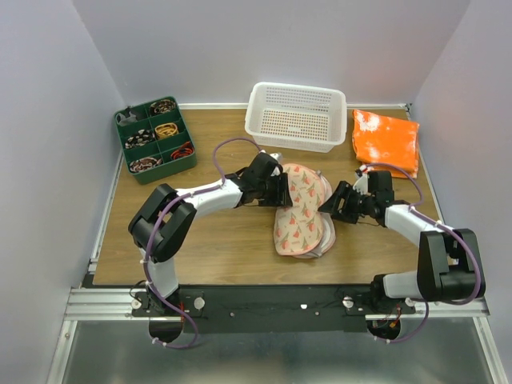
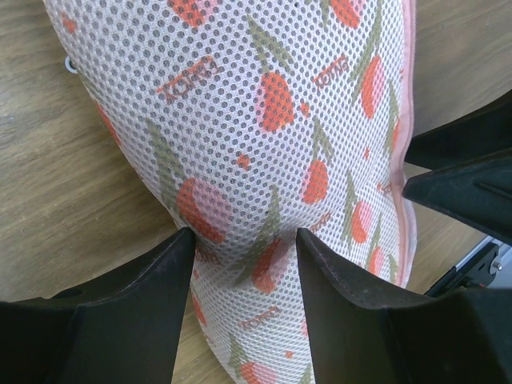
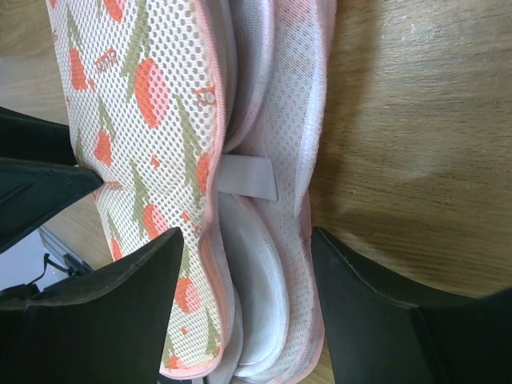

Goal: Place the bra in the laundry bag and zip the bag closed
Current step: Zip the zipper on the laundry bag.

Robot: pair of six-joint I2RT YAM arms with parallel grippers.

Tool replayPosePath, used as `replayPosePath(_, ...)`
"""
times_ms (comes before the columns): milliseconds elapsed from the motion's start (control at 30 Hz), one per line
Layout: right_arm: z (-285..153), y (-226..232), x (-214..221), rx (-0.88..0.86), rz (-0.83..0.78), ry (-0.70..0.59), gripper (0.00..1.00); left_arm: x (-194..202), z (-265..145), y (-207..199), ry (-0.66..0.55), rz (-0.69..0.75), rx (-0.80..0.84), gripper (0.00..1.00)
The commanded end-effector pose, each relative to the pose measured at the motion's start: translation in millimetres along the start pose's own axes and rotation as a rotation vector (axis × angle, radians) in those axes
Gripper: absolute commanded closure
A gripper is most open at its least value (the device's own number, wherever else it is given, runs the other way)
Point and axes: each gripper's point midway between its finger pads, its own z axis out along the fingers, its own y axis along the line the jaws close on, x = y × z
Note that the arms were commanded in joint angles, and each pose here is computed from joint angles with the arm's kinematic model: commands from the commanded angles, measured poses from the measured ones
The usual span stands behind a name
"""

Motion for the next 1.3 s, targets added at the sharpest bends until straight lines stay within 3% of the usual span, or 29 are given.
replayPosePath(0,4.0,-5.2,8.6,0.043,-0.014,0.030,0.27,-3.8,4.3,-16.0,0.003,0.010,0.015,0.38)
replayPosePath(533,5.0,-2.3,9.5,0.126,-0.032,0.000,0.38,2.1,7.8,-19.5,0.013,-0.002,-0.061,0.38)
replayPosePath(800,-0.4,-7.4,4.3,0.172,-0.039,-0.028,0.65,3.2,5.1,-17.9,0.018,0.006,-0.079,0.39)
replayPosePath(867,-2.4,-9.7,2.0,0.197,-0.048,-0.031,0.79,3.4,3.3,-17.7,0.016,0.008,-0.079,0.39)
replayPosePath(1033,-8.6,-10.8,-13.7,0.248,-0.072,-0.069,0.98,1.9,-3.2,-16.2,0.002,0.021,-0.091,0.39)
replayPosePath(1267,-18.3,-12.9,-30.8,0.311,-0.073,-0.137,0.99,-0.5,-7.9,-11.9,-0.007,0.038,-0.117,0.39)
